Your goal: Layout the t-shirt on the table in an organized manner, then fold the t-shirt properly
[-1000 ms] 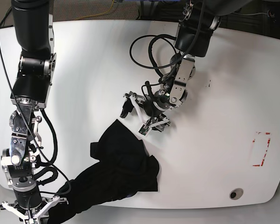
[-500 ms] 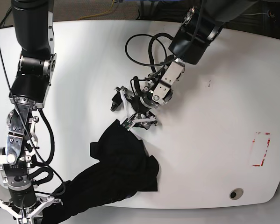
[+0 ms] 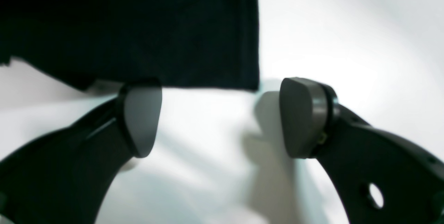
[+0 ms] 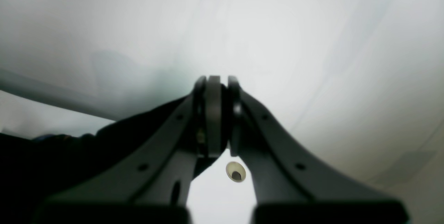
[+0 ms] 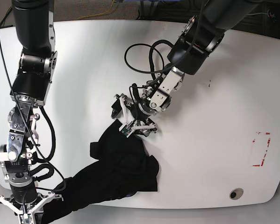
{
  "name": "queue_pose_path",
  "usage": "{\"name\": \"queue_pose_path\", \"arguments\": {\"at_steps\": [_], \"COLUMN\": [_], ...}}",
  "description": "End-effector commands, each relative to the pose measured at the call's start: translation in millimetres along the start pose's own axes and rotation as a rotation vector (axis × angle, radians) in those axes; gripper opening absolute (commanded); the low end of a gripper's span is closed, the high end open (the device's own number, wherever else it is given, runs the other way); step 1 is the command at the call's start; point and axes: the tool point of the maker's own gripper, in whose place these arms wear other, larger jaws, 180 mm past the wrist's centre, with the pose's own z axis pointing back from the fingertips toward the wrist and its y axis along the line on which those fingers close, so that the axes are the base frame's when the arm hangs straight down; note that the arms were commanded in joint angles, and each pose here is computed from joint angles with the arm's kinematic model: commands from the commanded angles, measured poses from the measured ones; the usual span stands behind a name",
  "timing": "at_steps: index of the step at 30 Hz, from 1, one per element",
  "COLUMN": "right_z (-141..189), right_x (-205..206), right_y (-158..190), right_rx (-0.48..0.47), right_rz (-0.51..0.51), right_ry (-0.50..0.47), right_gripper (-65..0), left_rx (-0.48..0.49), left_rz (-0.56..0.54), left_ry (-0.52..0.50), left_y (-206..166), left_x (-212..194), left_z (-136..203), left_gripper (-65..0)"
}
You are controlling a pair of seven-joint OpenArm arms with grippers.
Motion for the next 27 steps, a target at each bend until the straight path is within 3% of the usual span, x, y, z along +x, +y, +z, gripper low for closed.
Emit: {"name": "queue_pose_path", "arguments": {"at_steps": [1, 8, 17, 27], "right_z": [3, 5, 14, 16], "right_x": [26, 25, 34, 34], "right_y": [-16, -14, 4, 15], "right_rx": [-0.038, -0.036, -0.015, 0.002], "right_rz": [-0.001, 0.000, -0.022, -0.044], "right_ry": [-0.079, -0.081, -0.085, -0.074], "right_gripper": [-65.0, -65.0, -65.0, -65.0], "left_rx": [0.026, 0.026, -0.005, -0.009], "left_rz": [-0.025, -0.058, 0.039, 0.046], "left_ry": [0.002, -0.018, -0.045, -0.058], "left_y": [13, 19, 17, 14], "left_x": [8, 15, 31, 30], "left_z": [-3, -7, -11, -11], "left_gripper": [-15.2, -15.2, -15.2, -15.6]}}
